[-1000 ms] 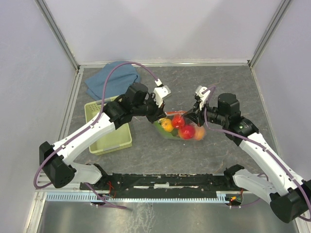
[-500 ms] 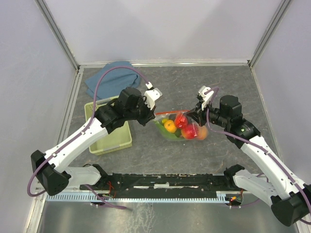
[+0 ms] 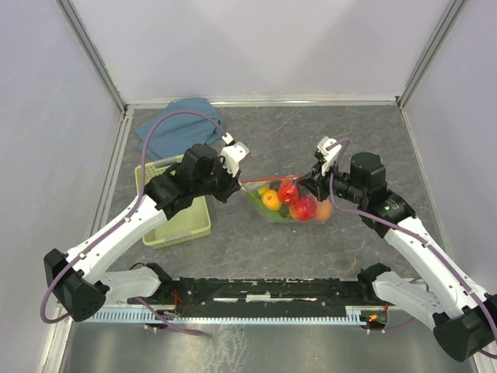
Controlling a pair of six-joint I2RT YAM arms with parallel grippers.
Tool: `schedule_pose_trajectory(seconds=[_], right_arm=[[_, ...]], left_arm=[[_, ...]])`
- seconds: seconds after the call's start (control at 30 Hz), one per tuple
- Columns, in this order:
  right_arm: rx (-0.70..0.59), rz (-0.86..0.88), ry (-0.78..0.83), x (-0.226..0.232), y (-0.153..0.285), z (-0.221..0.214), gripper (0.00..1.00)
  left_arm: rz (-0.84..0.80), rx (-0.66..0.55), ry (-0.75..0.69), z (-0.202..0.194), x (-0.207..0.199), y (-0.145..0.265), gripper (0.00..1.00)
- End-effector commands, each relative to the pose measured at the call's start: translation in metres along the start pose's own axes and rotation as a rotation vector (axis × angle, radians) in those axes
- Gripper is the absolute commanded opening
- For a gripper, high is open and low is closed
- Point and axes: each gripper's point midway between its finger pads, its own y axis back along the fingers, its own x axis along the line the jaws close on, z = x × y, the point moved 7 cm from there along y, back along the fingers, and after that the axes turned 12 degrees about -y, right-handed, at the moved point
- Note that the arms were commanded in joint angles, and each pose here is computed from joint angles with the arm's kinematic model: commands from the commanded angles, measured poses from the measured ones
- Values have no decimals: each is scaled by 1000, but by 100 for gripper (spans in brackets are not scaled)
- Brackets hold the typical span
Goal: Place the food in the zip-top bag and seal the zipper
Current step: Zip the zipper food storage bag at the center of the board.
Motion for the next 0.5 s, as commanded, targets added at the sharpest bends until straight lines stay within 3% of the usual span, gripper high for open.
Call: schedule_pose_trajectory(seconds=[0.0, 0.2, 0.47], right_arm=[[-139, -60, 40, -7, 1, 31, 2], [-146, -114, 68, -15, -4, 42, 2], [-161, -275, 164, -33, 0, 73, 2]], left_arm=[[125, 73, 60, -17, 15, 6, 3], [199, -11, 164, -7, 28, 3, 11], [319, -68, 282, -6, 55, 18, 39]])
